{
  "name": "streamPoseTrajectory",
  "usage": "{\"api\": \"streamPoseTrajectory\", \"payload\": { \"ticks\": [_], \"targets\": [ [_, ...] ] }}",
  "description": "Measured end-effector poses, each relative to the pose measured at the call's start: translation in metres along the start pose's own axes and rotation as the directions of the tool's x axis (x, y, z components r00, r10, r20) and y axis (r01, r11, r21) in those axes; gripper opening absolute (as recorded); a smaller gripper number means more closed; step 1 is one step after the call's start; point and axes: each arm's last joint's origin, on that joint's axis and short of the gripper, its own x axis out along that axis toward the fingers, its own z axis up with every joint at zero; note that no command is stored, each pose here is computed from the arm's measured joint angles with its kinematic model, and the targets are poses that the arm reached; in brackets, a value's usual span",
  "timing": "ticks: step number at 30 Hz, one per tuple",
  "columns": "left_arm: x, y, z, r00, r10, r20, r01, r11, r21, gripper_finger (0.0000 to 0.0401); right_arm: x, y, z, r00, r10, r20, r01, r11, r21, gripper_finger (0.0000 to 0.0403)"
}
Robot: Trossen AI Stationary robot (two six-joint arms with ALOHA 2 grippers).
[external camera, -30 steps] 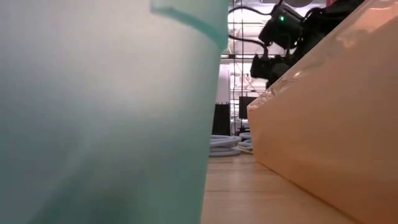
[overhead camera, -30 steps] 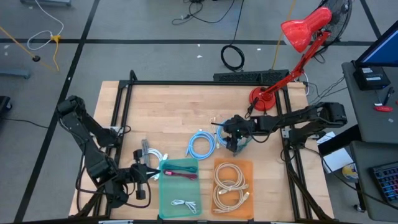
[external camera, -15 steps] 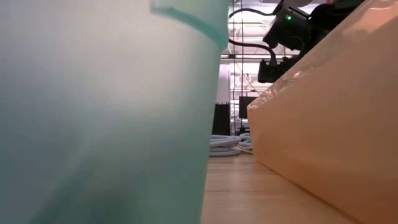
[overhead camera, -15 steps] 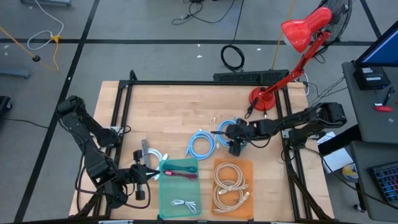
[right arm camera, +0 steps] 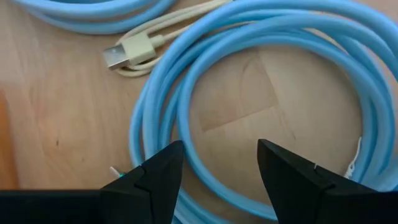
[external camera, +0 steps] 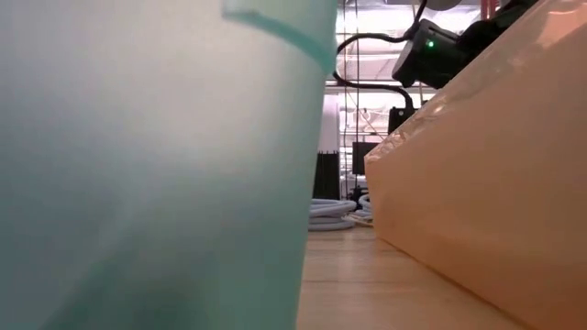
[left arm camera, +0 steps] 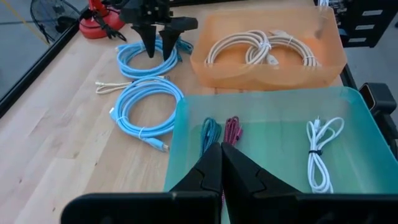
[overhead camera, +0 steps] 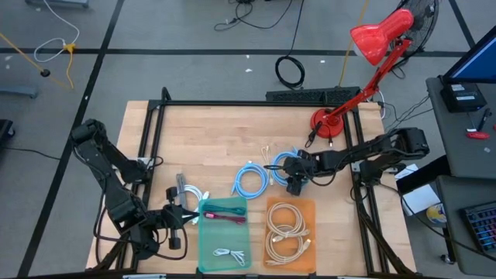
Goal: Pick & Place USB Port
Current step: Put the right blue video cable into the orange bin
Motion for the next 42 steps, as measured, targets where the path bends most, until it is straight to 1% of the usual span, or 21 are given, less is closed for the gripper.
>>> {"api": "streamPoseTrajectory", "payload": {
  "ticks": [13,17,21,28,31,33,36,39,42],
  "targets": [
    [0.000,0.000,0.000,1.000,0.001,-0.001,-0.001,1.000,0.001,0.0003,-0.005,0.002,0.007,0.998,0.025,0.053,-0.026,1.000,0.008,0.0201],
    [0.000,0.000,0.000,1.000,0.001,-0.001,-0.001,1.000,0.001,0.0003,-0.007,0.004,0.009,0.994,0.090,0.063,-0.093,0.995,0.046,0.0201],
    [0.000,0.000,0.000,1.000,0.001,-0.001,-0.001,1.000,0.001,0.0003,-0.007,0.007,0.009,0.989,0.135,0.056,-0.138,0.989,0.056,0.0201],
    [0.000,0.000,0.000,1.000,0.001,-0.001,-0.001,1.000,-0.002,0.0003,-0.010,0.009,0.009,0.988,0.141,0.057,-0.143,0.989,0.034,0.0201],
    [0.000,0.000,0.000,1.000,0.001,-0.001,-0.001,1.000,-0.002,0.0003,-0.014,0.006,0.011,0.989,0.130,0.075,-0.133,0.990,0.042,0.0201],
    [0.001,0.000,-0.001,1.000,0.000,0.001,0.000,1.000,-0.004,0.0003,-0.018,0.002,0.010,0.994,0.071,0.085,-0.077,0.994,0.072,0.0201],
    [0.002,0.001,-0.005,1.000,0.007,-0.007,-0.007,1.000,0.008,0.0003,-0.026,-0.006,0.007,0.995,-0.050,0.082,0.035,0.983,0.178,0.0201],
    [0.005,0.002,-0.005,1.000,0.008,-0.015,-0.008,1.000,0.005,0.0003,-0.034,-0.011,0.001,0.992,-0.113,0.047,0.096,0.955,0.282,0.0201],
    [0.006,0.003,-0.005,1.000,0.009,-0.022,-0.009,1.000,0.000,0.0003,-0.041,-0.014,-0.004,0.990,-0.141,0.011,0.124,0.904,0.408,0.0201]
  ]
}}
